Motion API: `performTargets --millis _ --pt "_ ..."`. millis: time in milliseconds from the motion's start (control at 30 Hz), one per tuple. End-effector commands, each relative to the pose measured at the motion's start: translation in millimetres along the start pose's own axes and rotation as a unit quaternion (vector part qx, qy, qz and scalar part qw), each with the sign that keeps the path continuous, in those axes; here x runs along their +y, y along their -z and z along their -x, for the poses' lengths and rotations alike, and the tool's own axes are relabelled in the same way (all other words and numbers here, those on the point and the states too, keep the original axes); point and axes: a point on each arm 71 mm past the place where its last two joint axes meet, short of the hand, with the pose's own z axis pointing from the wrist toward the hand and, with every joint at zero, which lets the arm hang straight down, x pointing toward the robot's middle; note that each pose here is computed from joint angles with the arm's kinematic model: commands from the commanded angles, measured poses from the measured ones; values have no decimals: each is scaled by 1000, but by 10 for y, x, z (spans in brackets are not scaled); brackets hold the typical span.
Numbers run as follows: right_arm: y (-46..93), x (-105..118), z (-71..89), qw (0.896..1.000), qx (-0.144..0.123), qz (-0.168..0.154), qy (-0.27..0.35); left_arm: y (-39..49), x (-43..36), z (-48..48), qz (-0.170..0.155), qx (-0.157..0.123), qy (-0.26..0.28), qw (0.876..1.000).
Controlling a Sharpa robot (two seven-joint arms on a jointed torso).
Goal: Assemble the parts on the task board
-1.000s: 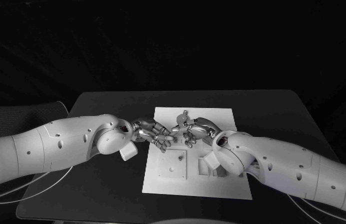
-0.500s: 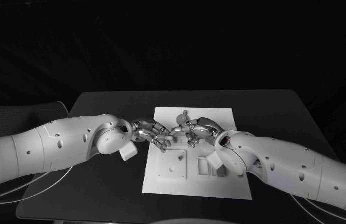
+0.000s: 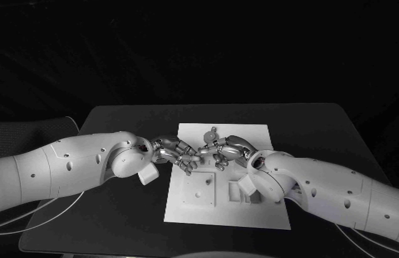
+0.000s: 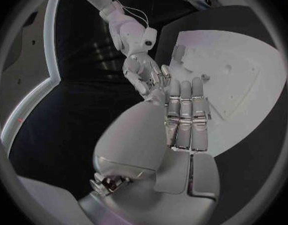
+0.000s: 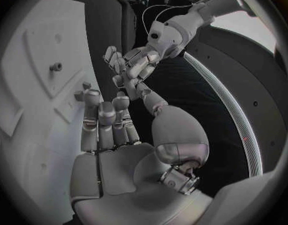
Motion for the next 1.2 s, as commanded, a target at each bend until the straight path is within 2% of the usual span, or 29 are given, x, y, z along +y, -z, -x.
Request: performTargets --millis 33,1200 --pt "-2 21 -30 1000 12 12 4 -6 -22 -18 -8 5 4 1000" --pt "-12 37 -39 1000 13 21 -9 -11 -24 -23 -7 3 7 1000"
